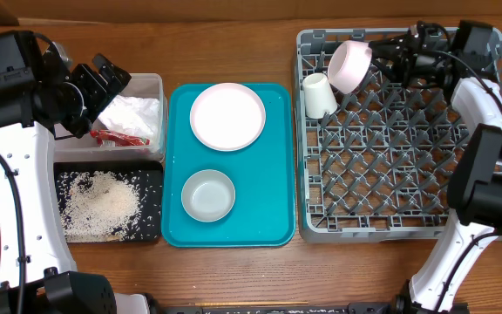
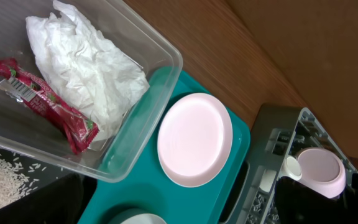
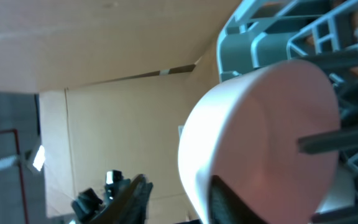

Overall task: Sort waste into correct bins and load items into the dishwasher
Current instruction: 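Lower the pink bowl into the rack beside the cup and release, then move the right gripper back to the small white bowl on the tray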

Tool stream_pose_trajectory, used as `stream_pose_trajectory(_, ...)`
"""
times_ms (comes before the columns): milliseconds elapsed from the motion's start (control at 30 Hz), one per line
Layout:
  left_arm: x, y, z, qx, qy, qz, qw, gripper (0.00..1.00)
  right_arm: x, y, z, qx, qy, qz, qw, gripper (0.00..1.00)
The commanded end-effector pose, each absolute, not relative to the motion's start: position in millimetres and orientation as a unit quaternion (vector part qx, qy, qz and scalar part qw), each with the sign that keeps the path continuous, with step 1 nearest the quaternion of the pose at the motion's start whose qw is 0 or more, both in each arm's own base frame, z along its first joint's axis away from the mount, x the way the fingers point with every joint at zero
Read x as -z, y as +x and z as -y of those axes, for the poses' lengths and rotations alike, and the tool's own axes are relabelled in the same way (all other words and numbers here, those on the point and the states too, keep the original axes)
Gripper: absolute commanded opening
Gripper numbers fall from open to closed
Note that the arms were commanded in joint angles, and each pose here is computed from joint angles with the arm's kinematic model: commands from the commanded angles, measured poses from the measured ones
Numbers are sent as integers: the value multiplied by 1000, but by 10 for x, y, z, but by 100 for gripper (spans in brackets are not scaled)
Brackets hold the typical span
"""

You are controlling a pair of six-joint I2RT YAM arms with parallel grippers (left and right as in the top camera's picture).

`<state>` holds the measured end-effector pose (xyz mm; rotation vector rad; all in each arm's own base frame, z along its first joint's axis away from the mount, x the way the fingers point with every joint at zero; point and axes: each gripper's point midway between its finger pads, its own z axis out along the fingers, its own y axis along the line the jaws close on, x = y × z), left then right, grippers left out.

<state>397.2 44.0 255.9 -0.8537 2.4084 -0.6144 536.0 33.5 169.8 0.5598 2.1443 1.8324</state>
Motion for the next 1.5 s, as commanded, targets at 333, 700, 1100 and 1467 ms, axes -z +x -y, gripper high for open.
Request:
stream_pose_trajectory(333,-2678,3971,-447,226,-314,-882,269,100,-1710,5346,43,-629,203,-733,161,72)
stream_pose_trajectory(700,-2678,3971,-447,226,-314,-882,269,100,-1788,5215,246,-494,199,-809,249,100)
stream_pose_trajectory(1100,-2678,3971,-447,226,-314,-882,269,100,-2615,4734,-898,-237,4,-901,364,100)
stream_pose_trajectory(1467,-2678,3971,-447,226,-314,-882,269,100,-2195,3670,-3011,-230,-214,-911,266,100)
